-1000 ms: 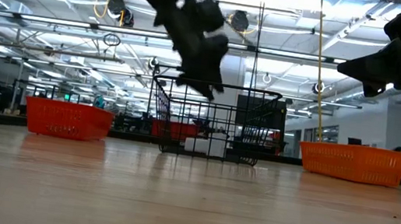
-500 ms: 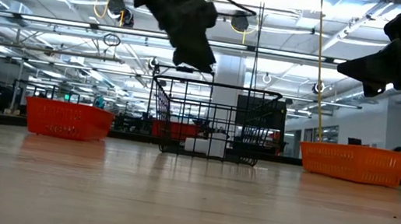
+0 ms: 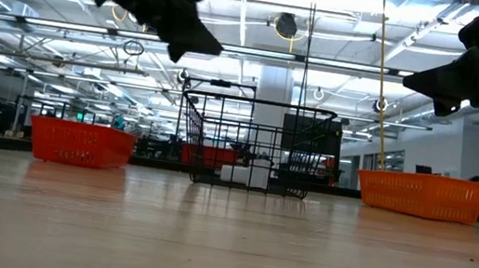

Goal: Pick and place items into bin
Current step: Return to Home Position

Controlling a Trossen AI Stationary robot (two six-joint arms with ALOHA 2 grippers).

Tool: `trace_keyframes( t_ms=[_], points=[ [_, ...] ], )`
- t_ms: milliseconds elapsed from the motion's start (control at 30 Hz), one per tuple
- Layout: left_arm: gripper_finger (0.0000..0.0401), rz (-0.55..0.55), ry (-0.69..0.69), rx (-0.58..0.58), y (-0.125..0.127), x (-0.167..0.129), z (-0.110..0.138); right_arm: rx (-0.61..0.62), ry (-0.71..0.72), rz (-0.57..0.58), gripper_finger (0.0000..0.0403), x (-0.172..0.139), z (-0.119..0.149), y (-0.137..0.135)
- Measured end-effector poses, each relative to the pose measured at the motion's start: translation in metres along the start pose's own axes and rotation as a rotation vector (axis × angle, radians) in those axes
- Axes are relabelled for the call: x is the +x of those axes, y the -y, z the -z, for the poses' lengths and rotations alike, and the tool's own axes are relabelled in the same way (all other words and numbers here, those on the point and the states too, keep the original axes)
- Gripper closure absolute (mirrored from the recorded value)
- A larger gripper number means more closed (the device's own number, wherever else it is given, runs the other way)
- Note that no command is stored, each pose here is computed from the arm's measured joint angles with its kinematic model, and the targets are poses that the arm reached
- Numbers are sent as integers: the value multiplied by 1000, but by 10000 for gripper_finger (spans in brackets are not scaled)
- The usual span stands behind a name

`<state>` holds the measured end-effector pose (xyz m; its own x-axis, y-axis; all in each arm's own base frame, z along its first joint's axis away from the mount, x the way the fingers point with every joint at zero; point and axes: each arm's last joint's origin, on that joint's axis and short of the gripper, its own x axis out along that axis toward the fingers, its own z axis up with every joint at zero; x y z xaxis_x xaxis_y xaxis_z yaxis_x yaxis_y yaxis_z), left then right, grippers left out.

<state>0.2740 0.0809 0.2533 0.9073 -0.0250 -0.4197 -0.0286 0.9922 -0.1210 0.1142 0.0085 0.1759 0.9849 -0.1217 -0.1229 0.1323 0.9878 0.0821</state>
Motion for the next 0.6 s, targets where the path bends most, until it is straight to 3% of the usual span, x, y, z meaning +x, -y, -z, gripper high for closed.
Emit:
trace_keyframes(
  t_ms=[333, 600],
  points=[
    [397, 21, 145, 116, 14, -38, 58, 0, 0, 0, 403, 0, 0, 0],
    [372, 54, 213, 163, 31, -67, 92, 0, 0, 0, 403, 0, 0, 0]
  ],
)
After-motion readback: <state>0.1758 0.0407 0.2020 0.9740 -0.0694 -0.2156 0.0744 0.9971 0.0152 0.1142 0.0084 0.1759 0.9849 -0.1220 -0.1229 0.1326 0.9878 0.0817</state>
